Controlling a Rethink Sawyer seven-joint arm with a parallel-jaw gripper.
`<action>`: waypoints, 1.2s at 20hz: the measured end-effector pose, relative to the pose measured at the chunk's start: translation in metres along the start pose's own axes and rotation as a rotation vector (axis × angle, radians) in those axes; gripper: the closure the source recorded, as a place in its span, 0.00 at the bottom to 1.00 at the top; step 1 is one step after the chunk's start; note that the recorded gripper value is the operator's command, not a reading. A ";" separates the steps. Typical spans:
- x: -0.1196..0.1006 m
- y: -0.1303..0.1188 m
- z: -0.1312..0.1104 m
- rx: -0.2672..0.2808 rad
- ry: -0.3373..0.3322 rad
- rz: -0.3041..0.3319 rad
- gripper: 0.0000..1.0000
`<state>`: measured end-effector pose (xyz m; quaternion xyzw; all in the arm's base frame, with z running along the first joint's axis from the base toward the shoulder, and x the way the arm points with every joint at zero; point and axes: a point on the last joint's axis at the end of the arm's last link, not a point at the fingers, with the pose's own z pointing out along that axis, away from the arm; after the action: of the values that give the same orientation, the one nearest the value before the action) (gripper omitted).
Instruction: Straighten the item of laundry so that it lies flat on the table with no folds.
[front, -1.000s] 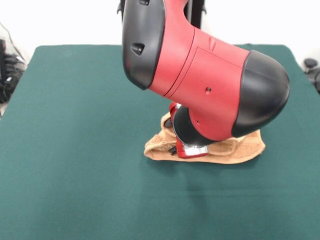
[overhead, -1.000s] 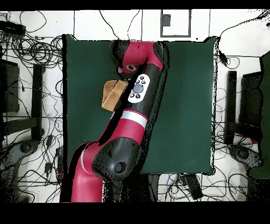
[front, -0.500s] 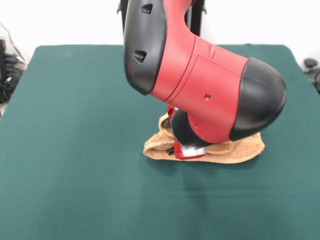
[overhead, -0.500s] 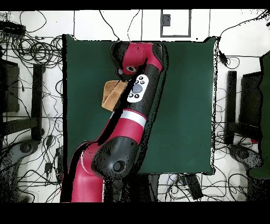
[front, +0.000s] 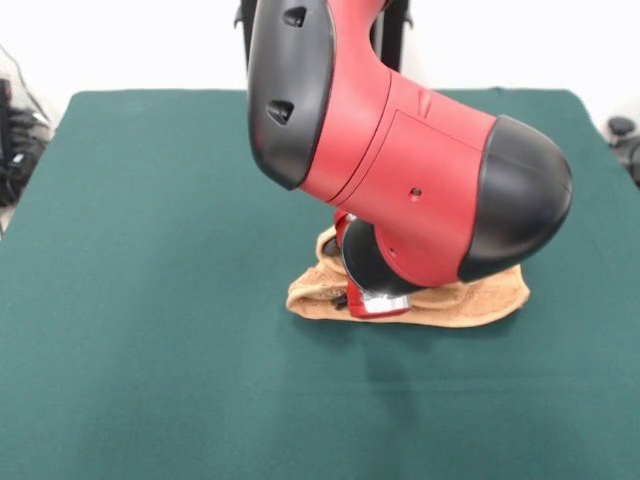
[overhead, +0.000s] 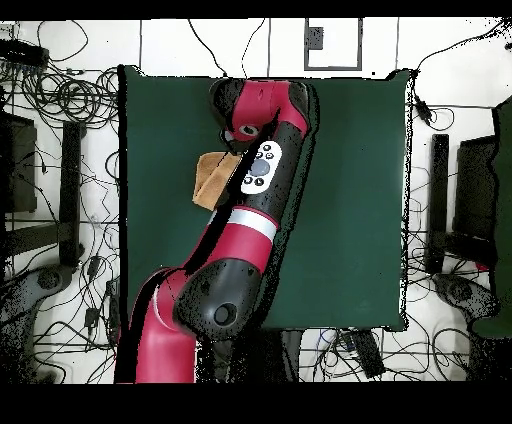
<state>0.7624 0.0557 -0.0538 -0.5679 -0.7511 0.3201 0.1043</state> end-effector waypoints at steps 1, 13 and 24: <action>0.000 0.000 0.000 0.000 0.000 0.000 0.00; -0.002 0.002 0.001 -0.003 0.000 -0.001 0.00; -0.003 0.002 0.000 -0.004 0.000 -0.002 0.00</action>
<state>0.7647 0.0532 -0.0546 -0.5673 -0.7524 0.3184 0.1032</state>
